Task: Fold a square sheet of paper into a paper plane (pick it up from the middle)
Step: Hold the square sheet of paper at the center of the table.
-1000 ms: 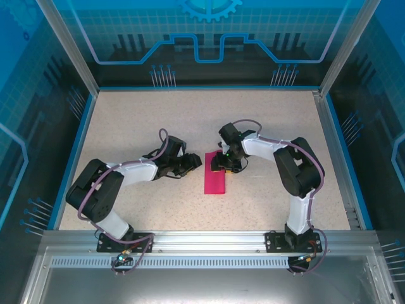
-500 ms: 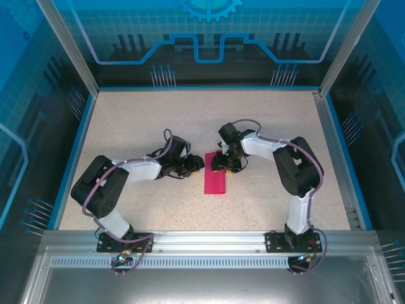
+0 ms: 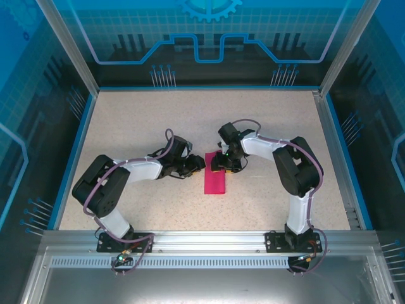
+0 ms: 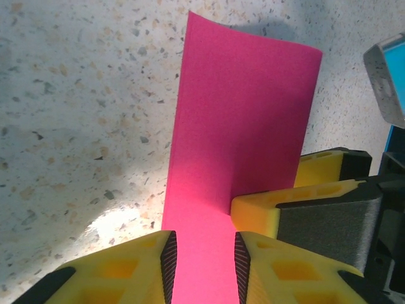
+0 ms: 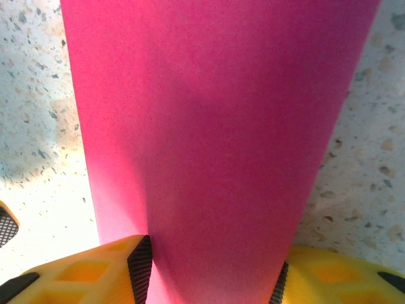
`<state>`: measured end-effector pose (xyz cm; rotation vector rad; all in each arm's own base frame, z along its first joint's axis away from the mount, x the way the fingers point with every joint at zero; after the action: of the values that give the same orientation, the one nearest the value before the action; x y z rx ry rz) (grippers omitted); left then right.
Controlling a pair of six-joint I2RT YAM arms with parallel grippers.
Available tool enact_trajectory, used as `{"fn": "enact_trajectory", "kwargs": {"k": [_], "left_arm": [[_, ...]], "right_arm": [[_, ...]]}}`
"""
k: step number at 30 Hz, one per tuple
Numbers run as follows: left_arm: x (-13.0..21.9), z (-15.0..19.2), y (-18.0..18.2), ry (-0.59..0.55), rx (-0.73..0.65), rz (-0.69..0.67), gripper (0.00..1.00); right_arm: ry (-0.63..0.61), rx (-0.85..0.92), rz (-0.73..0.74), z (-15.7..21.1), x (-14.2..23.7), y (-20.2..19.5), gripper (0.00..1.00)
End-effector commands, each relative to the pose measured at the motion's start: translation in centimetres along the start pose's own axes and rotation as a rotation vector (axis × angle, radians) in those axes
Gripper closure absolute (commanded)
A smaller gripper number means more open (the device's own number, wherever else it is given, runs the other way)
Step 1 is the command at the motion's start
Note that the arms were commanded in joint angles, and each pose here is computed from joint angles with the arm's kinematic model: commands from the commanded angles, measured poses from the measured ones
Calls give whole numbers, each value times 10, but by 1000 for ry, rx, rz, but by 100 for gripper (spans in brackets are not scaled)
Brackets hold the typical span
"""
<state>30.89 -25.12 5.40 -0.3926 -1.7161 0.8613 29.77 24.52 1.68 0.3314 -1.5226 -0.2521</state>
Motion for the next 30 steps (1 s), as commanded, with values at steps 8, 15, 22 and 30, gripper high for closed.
{"fn": "enact_trajectory", "kwargs": {"k": [8,15,22,30], "left_arm": [[-8,3,-12,42,4,27,75],[-15,5,-15,69,-1,33,87],[-24,9,-8,97,10,5,94],[-30,11,-2,119,12,-23,97]], "right_arm": [[149,-54,199,40,-59,-54,48],[154,-42,197,40,-61,-54,49],[159,-36,193,41,-63,-54,48],[165,-37,194,43,-66,-55,48]]}}
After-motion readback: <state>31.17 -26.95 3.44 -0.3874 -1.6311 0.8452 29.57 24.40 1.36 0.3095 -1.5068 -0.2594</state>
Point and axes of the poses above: each hand's point on the last joint's axis, 136 mm out from that joint toward the fingers, its own x axis back along the fingers, its own y axis along the line the jaws close on, z = x × y, the point moved 1 cm from there along x, back along the fingers
